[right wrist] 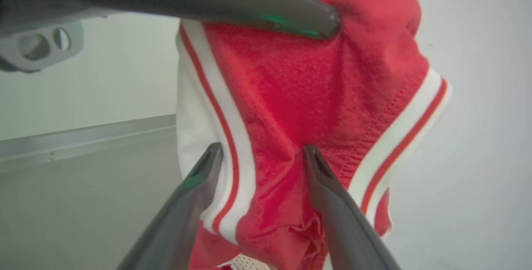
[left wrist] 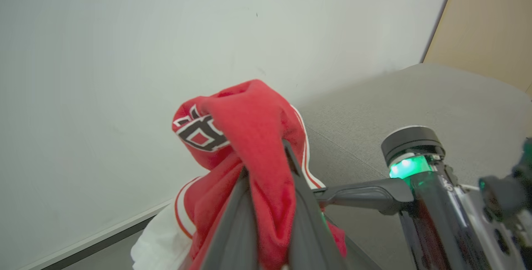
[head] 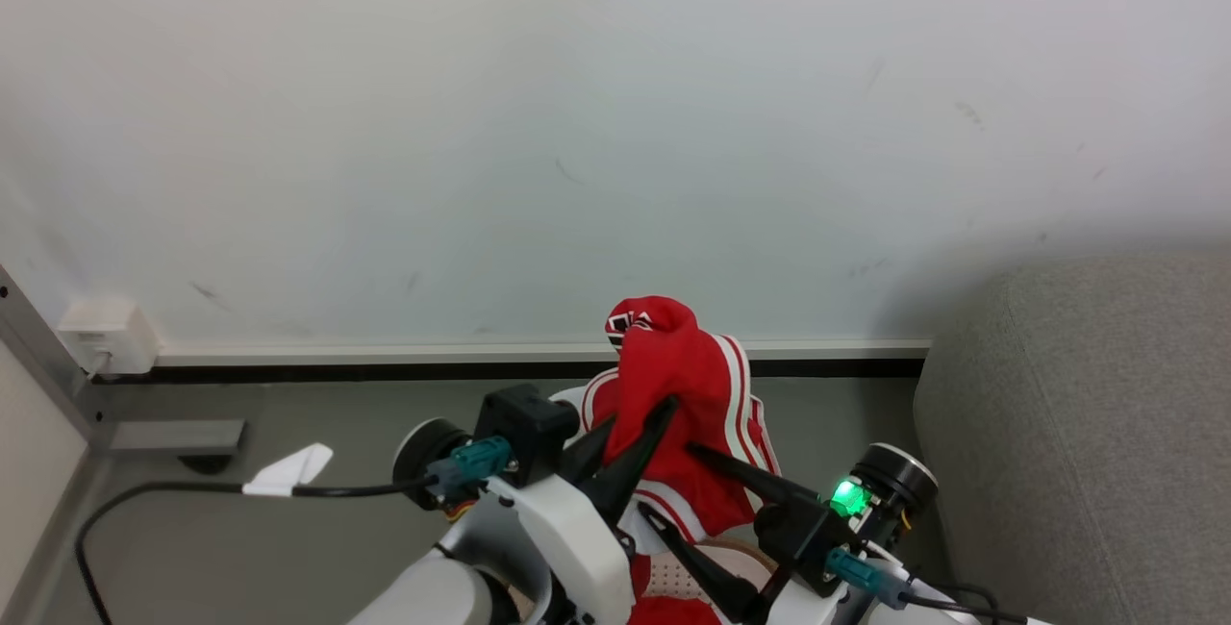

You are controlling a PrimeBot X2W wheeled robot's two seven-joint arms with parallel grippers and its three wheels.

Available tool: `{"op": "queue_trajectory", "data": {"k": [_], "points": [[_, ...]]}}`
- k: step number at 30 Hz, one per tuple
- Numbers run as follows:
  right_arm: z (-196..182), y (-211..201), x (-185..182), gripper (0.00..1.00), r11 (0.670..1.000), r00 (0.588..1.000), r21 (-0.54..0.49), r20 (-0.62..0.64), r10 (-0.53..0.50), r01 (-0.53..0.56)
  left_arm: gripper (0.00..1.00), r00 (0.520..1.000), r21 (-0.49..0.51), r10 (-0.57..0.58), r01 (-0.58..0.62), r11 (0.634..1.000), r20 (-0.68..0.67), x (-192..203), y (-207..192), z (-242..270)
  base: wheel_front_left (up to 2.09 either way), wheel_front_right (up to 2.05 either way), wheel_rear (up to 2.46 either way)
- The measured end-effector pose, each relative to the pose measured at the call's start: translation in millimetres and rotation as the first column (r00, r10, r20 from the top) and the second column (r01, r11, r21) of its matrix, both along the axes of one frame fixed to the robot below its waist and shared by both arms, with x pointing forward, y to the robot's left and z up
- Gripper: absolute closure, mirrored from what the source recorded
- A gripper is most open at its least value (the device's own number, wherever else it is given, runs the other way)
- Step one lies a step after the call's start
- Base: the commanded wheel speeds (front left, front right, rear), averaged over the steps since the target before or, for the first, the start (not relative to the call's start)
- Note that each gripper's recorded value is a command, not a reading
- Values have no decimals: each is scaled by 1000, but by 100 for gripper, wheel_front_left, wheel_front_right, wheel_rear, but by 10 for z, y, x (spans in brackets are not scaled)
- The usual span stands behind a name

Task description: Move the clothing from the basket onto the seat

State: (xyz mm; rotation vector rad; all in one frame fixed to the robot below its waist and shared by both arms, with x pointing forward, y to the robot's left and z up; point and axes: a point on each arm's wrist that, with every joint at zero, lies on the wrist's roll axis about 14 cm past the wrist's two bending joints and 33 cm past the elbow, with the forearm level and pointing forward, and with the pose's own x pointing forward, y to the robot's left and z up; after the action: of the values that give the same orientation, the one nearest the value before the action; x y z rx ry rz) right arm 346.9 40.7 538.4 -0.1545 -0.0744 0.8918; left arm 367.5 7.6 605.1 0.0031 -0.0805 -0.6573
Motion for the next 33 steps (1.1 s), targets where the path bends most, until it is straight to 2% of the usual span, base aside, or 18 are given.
{"op": "queue_trajectory", "data": {"k": [3, 4, 5, 17, 19, 20, 21, 22, 23, 33], "points": [[-6, -52, 81, 0, 999, 999, -49, 36, -22, 24, 100, 999, -15, -31, 31, 999, -10, -74, -103, 21, 0, 0, 0], [3, -79, 116, 52, 998, 998, -51, 41, -38, 40, 100, 999, -22, -40, 39, 999, -12, -97, -133, 34, 0, 0, 0], [22, -97, 145, 100, 997, 997, -53, 52, -50, 53, 100, 999, -27, -46, 45, 999, -11, -116, -156, 47, 0, 0, 0], [222, -210, 190, 100, 990, 992, 82, 54, -117, 112, 100, 999, -32, -17, 16, 999, -32, -133, -107, -68, 0, 0, 0], [266, -282, 202, 100, 985, 989, 114, 50, -138, 131, 87, 999, -33, -9, 8, 999, -31, -111, -88, -98, 0, 0, 0], [276, -334, 212, 100, 982, 987, 122, 49, -151, 144, 68, 999, -34, -5, 4, 999, -33, -102, -85, -116, 0, 0, 0], [296, -397, 230, 100, 978, 985, 133, 49, -167, 160, 35, 999, -36, -2, 1, 999, -34, -93, -85, -133, 0, 0, 0], [313, -463, 246, 100, 974, 982, 142, 48, -184, 175, 7, 999, -38, 0, -1, 999, -37, -84, -88, -154, 0, 0, 0], [325, -532, 261, 100, 971, 978, 145, 51, -200, 191, 0, 999, -40, -2, 0, 999, -39, -79, -99, -174, 0, 0, 0], [411, -1258, 313, 100, 915, 923, 165, 50, -381, 369, 0, 994, -40, -91, 89, 995, -62, -53, -416, -337, 0, 0, 0]]}}
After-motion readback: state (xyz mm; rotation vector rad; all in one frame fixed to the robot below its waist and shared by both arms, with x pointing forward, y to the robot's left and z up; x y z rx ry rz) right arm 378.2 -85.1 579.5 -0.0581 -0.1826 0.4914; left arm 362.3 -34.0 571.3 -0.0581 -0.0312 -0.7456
